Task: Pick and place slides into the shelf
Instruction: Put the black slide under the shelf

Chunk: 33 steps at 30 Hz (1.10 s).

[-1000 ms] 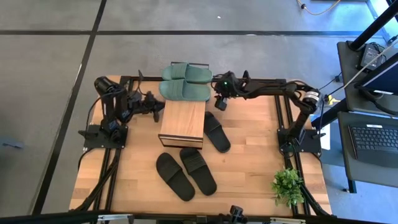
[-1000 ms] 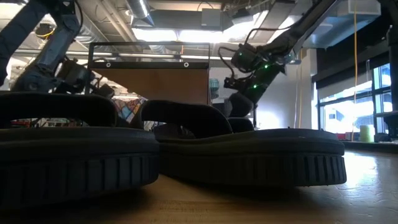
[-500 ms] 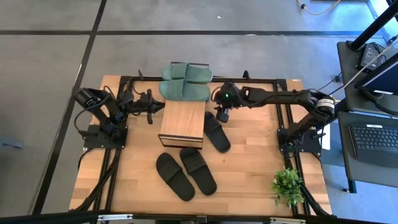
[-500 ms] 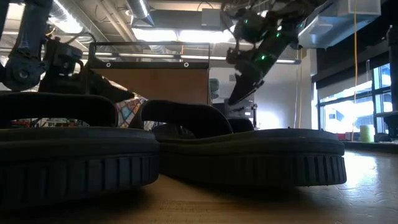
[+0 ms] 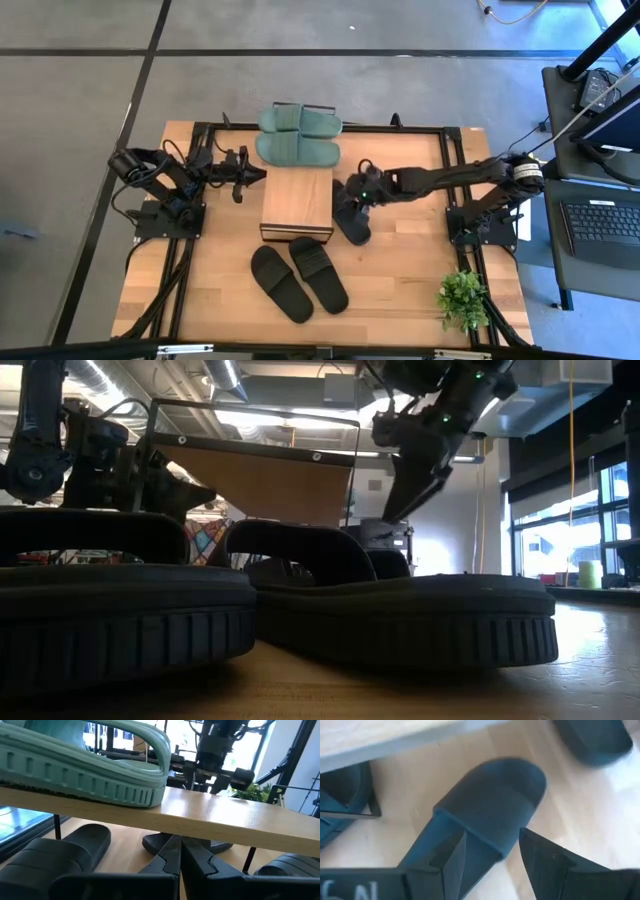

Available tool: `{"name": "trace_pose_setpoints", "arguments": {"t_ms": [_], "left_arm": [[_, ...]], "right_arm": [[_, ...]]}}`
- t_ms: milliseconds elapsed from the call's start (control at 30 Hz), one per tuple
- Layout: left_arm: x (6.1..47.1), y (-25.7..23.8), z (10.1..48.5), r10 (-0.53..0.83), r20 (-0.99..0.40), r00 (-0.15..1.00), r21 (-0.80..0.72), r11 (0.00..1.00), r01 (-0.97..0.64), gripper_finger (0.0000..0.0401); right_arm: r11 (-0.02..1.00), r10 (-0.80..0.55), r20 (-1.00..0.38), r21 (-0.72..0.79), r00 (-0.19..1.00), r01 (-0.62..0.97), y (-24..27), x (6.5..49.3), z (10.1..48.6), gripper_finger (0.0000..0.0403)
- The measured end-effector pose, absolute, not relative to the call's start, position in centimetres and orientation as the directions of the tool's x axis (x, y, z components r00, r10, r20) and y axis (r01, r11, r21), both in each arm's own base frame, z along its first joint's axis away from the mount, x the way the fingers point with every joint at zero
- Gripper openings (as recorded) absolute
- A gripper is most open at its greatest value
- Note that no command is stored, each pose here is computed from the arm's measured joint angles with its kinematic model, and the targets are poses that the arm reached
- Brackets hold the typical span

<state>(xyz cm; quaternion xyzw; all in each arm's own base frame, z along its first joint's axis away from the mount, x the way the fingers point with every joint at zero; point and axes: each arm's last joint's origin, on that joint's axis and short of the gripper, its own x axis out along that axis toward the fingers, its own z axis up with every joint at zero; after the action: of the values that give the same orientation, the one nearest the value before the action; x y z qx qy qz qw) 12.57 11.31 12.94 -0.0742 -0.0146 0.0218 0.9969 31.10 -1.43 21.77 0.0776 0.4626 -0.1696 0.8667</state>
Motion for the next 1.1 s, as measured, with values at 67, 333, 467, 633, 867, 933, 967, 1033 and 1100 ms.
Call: {"name": "trace_pose_setpoints", "arguments": {"t_ms": [67, 333, 467, 633, 867, 933, 967, 1033, 1100], "left_arm": [[12.6, 11.3, 12.8, 0.045, 0.017, 0.999, -0.156, 0.987, -0.042, 0.0000], [12.6, 11.3, 12.4, 0.046, -0.020, 0.999, -0.193, 0.980, -0.048, 0.0000], [12.6, 11.3, 12.0, 0.044, -0.048, 0.998, -0.223, 0.973, -0.054, 0.0000], [12.4, 11.4, 11.9, 0.046, -0.059, 0.997, -0.238, 0.970, -0.058, 0.0000], [11.7, 11.9, 11.3, 0.064, -0.102, 0.993, -0.296, 0.951, -0.092, 0.0000], [11.5, 12.1, 11.1, 0.077, -0.118, 0.990, -0.314, 0.943, -0.111, 0.0000], [11.4, 12.2, 11.0, 0.085, -0.125, 0.989, -0.322, 0.939, -0.121, 0.0000], [11.2, 12.3, 10.9, 0.098, -0.130, 0.987, -0.346, 0.928, -0.137, 0.0000], [11.0, 12.5, 10.8, 0.111, -0.135, 0.985, -0.378, 0.913, -0.155, 0.0000]], "right_arm": [[0.921, -0.219, -0.842, -0.011, 0.493, 0.390, -0.7, 30.9, 21.6, 0.0185], [0.933, -0.194, -0.822, 0.014, 0.535, 0.360, 1.2, 31.1, 21.8, 0.0184], [0.938, -0.185, -0.807, 0.025, 0.560, 0.345, 1.7, 31.3, 21.9, 0.0185], [0.944, -0.172, -0.793, 0.036, 0.585, 0.327, 2.3, 31.5, 22.1, 0.0184], [0.942, -0.167, -0.790, 0.048, 0.590, 0.331, 2.6, 31.5, 22.1, 0.0184], [0.945, -0.167, -0.790, 0.043, 0.590, 0.326, 2.6, 31.5, 22.1, 0.0185], [0.947, -0.167, -0.790, 0.037, 0.590, 0.318, 2.6, 31.5, 22.1, 0.0185], [0.948, -0.168, -0.790, 0.035, 0.590, 0.316, 2.5, 31.5, 22.1, 0.0185], [0.949, -0.168, -0.790, 0.033, 0.589, 0.314, 2.5, 31.5, 22.1, 0.0185]]}}
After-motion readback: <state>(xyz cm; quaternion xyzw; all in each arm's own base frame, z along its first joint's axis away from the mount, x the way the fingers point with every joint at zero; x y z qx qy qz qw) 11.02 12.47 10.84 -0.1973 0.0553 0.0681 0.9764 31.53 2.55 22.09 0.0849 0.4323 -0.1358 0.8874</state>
